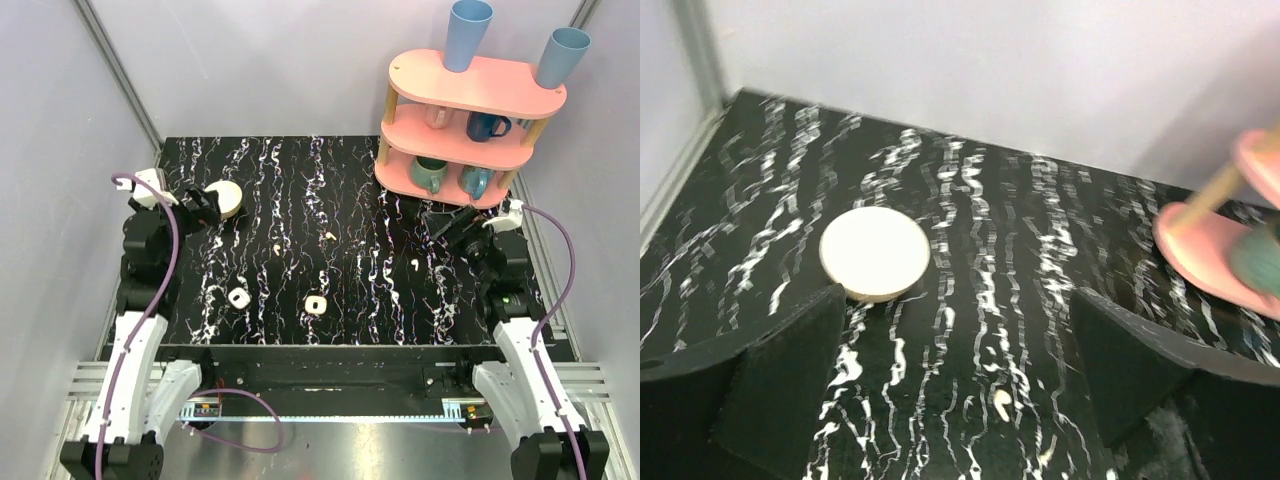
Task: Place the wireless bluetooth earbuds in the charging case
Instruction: Pick up the charging case from the center of the board, then pass from the right arm to the left
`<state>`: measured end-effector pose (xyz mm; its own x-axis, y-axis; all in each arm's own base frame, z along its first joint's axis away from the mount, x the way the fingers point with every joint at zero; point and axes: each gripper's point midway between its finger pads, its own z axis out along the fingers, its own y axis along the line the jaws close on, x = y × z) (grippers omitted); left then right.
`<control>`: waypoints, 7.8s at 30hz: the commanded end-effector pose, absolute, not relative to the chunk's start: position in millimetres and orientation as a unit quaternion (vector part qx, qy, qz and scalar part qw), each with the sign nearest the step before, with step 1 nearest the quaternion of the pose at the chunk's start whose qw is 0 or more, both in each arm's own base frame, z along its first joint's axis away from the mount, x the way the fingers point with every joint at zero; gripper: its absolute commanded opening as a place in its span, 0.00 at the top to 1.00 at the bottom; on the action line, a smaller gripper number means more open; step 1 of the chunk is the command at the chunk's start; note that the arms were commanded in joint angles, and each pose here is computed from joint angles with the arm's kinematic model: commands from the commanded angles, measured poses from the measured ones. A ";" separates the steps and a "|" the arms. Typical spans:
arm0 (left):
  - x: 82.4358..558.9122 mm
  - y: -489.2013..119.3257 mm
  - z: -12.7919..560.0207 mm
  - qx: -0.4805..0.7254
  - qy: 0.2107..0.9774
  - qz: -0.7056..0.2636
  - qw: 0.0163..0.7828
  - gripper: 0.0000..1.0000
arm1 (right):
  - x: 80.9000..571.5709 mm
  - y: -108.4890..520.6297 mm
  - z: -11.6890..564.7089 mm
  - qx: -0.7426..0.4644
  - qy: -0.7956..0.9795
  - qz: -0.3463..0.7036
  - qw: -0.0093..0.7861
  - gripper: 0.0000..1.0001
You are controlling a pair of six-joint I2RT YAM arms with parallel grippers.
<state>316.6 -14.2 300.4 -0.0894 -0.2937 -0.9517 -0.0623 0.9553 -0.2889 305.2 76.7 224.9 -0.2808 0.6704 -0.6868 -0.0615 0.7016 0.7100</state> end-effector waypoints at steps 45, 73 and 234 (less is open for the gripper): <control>272.7 -57.9 250.8 -0.042 0.801 -0.173 0.572 0.01 | 198.9 326.8 120.3 -0.504 0.755 0.230 0.350 0.05; 269.7 -46.2 252.9 -0.062 0.796 -0.153 0.582 0.01 | 194.7 368.6 73.4 -0.602 0.626 0.290 0.402 0.27; 211.4 -231.7 237.2 0.214 0.736 -0.535 0.355 0.52 | 219.0 374.4 253.2 -0.533 0.450 0.153 0.700 0.69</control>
<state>211.6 -227.4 220.6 -0.7029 -0.0745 -0.7074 0.6393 0.3700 -0.6741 218.0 367.9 221.7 0.5107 -0.3323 -0.7929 -0.7228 0.3334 -0.6053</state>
